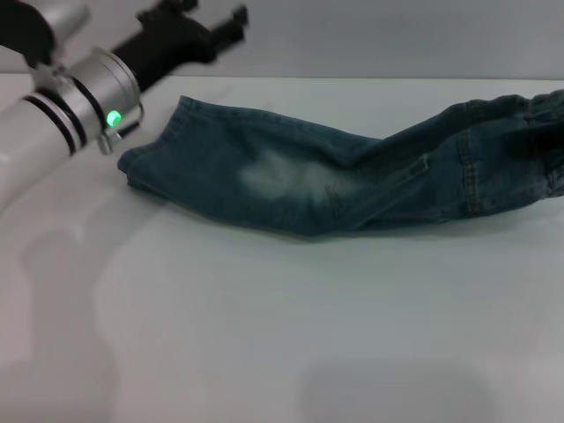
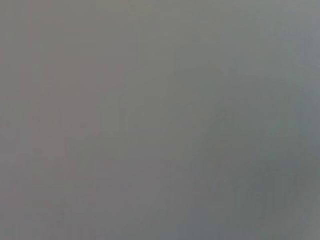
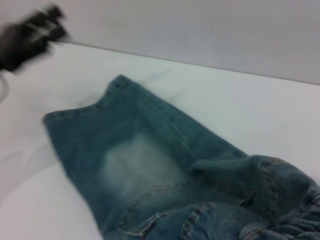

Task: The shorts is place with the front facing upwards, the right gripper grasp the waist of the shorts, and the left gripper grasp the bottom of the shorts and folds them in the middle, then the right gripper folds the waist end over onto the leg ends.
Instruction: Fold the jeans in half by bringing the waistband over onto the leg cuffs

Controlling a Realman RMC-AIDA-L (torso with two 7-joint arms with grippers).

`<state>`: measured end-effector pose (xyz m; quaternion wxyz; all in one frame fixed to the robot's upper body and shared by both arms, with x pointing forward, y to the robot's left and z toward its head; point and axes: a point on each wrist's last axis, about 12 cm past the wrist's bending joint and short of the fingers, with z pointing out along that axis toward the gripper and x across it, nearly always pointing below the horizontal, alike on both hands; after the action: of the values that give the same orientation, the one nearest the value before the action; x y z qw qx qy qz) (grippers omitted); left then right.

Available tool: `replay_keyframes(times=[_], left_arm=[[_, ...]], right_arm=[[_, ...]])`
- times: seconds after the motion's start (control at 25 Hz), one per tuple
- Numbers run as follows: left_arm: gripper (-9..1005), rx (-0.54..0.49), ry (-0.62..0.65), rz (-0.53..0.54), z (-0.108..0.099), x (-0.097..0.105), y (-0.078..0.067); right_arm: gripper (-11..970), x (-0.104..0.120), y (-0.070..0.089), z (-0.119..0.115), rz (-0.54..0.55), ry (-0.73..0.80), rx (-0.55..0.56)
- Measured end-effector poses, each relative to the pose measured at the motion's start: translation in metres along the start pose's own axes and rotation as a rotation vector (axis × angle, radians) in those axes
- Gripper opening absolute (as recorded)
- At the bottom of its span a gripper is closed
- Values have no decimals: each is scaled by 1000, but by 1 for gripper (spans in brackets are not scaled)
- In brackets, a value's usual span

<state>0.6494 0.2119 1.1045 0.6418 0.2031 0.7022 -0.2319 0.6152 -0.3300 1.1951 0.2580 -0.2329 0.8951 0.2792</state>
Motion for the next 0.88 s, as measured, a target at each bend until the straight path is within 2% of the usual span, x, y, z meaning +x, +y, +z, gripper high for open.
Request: replay_keyframes(times=[0.28,0.64,0.88], left_arm=[[826,96,124,44,0,24,-22],[826,124,177,8,-7,41,-31],[826,179,209,-2,-5,47,-44]], right_arm=[[75,-17,16,-9,-46,30,-44],[75,-36,30,-14,-96,48,-71],[74,-50,39,-12,-133,51,-83]])
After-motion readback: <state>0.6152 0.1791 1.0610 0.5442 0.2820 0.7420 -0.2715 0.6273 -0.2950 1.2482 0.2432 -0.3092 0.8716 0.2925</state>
